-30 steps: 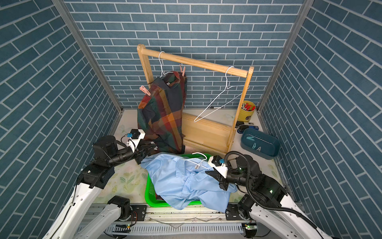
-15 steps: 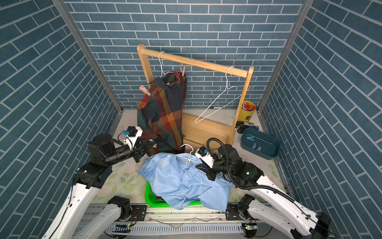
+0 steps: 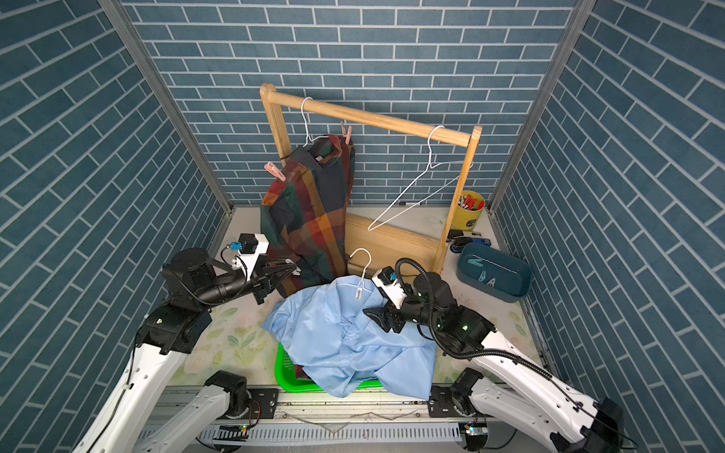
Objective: Remove the clothespins securing long-sleeve shirts to the hanger
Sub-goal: Place the hanger in the bin.
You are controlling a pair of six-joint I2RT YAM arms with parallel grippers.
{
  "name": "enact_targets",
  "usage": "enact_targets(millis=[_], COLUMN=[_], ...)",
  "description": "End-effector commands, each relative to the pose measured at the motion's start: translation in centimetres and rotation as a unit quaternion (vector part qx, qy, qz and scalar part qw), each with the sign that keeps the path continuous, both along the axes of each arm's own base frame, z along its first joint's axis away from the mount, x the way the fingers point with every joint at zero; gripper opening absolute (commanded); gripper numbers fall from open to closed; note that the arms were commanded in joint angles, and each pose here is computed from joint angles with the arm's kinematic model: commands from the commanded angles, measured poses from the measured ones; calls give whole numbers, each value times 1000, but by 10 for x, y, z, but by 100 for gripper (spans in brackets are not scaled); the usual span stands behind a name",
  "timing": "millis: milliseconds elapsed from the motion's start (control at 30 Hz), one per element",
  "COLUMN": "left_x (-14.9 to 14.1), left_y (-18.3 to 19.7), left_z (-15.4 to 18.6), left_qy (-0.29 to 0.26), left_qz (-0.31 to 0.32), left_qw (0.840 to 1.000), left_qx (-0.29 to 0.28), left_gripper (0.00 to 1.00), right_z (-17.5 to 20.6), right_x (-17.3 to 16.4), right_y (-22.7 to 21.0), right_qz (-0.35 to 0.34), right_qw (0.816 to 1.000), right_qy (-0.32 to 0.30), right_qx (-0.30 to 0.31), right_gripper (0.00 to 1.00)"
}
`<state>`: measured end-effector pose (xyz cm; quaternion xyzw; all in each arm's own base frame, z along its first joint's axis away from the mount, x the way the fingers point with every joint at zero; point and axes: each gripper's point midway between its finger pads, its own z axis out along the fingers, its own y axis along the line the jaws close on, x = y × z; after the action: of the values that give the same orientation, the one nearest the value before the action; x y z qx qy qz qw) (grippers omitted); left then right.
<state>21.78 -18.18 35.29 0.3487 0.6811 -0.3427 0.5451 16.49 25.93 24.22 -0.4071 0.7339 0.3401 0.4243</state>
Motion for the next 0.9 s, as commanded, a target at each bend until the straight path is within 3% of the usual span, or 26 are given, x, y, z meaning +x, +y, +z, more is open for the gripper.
enact_targets(millis=[0, 33, 200, 567, 867], left_x=[-18, -22, -34, -38, -40], left_y=[-14, -18, -39, -78, -85], left_z=[13, 11, 9, 16, 1], left_qy=[-3, 2, 22, 32, 43], left_qz=[-60, -73, -128, -169, -167], left_qw=[998, 997, 991, 983, 984], left_qx=[-17, -18, -29, -70, -53], left_gripper=[0, 0, 0, 0, 0], right_z=[9, 15, 39, 82, 101], right_x=[3, 4, 7, 18, 9], right_y=[-13, -16, -18, 61, 84], right_qz=[-30, -37, -37, 28, 64], right_qw=[999, 999, 996, 982, 975], right_qy=[-21, -31, -81, -181, -200], right_qx=[-6, -7, -13, 42, 67], right_gripper=[78, 85, 98, 99, 76])
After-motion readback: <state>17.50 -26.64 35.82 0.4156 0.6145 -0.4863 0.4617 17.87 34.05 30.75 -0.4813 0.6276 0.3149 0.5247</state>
